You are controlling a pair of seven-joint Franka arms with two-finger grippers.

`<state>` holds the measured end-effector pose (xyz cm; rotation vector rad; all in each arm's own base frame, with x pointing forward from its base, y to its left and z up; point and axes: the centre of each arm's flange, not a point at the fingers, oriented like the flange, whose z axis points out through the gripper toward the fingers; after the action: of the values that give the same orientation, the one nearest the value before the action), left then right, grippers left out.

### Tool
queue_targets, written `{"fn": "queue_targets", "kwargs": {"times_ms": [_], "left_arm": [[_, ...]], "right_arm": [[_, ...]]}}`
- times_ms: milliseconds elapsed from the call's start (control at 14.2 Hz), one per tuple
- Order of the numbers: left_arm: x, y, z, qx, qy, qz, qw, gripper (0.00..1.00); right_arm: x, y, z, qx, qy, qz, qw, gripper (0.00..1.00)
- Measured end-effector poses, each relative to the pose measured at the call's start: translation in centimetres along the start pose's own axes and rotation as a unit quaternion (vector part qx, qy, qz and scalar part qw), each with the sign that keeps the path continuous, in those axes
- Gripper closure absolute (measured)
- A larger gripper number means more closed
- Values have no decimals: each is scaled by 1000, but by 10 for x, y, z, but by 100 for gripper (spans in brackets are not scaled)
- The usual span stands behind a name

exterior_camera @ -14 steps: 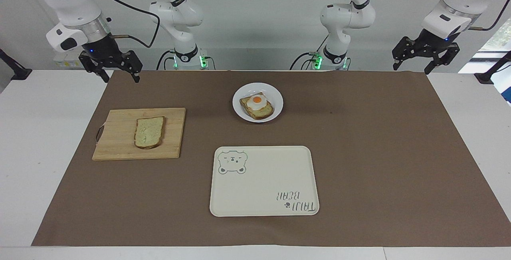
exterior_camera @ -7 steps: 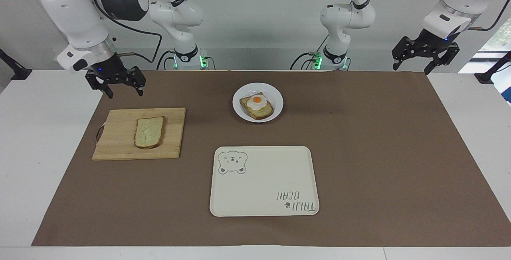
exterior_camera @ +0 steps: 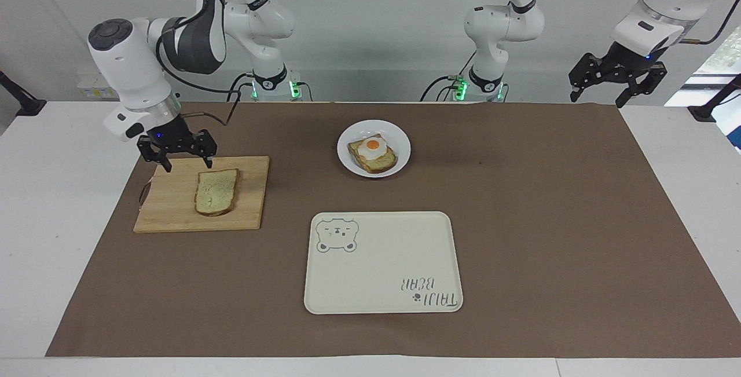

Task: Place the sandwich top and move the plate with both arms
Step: 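Reach the right gripper to the green toast and grasp it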

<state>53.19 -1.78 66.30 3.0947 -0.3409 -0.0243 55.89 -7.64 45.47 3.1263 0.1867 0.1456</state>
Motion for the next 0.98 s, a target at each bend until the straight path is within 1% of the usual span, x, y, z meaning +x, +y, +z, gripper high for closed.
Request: {"fn": "queue_targets", "kwargs": {"times_ms": [281, 351, 421, 491, 561, 632, 702, 772, 912, 982], "left_arm": [[0, 0, 0, 0, 0, 0, 1000, 0], [0, 0, 0, 0, 0, 0, 1000, 0], [0, 0, 0, 0, 0, 0, 1000, 0], [0, 0, 0, 0, 0, 0, 1000, 0], [0, 0, 0, 0, 0, 0, 1000, 0], [0, 0, 0, 0, -1, 0, 1000, 0], [0, 0, 0, 0, -1, 0, 1000, 0], [0, 0, 0, 0, -1, 0, 1000, 0], [0, 0, 0, 0, -1, 0, 1000, 0], [0, -1, 0, 0, -1, -1, 1000, 0]], "right_arm": [[-8, 19, 41, 3, -14, 3, 1000, 0], [-8, 22, 53, 3, -15, 3, 1000, 7], [-8, 24, 65, 4, -17, 2, 1000, 10], [-10, 26, 77, 5, -21, -1, 1000, 10], [-11, 27, 89, 6, -22, -6, 1000, 15], [-12, 30, 98, 6, -21, -14, 1000, 15], [-13, 33, 106, 5, -19, -19, 1000, 19], [-15, 38, 113, 5, -19, -18, 1000, 20], [-19, 50, 122, 5, -20, -14, 1000, 37], [-20, 53, 126, 5, -21, -14, 1000, 37]]}}
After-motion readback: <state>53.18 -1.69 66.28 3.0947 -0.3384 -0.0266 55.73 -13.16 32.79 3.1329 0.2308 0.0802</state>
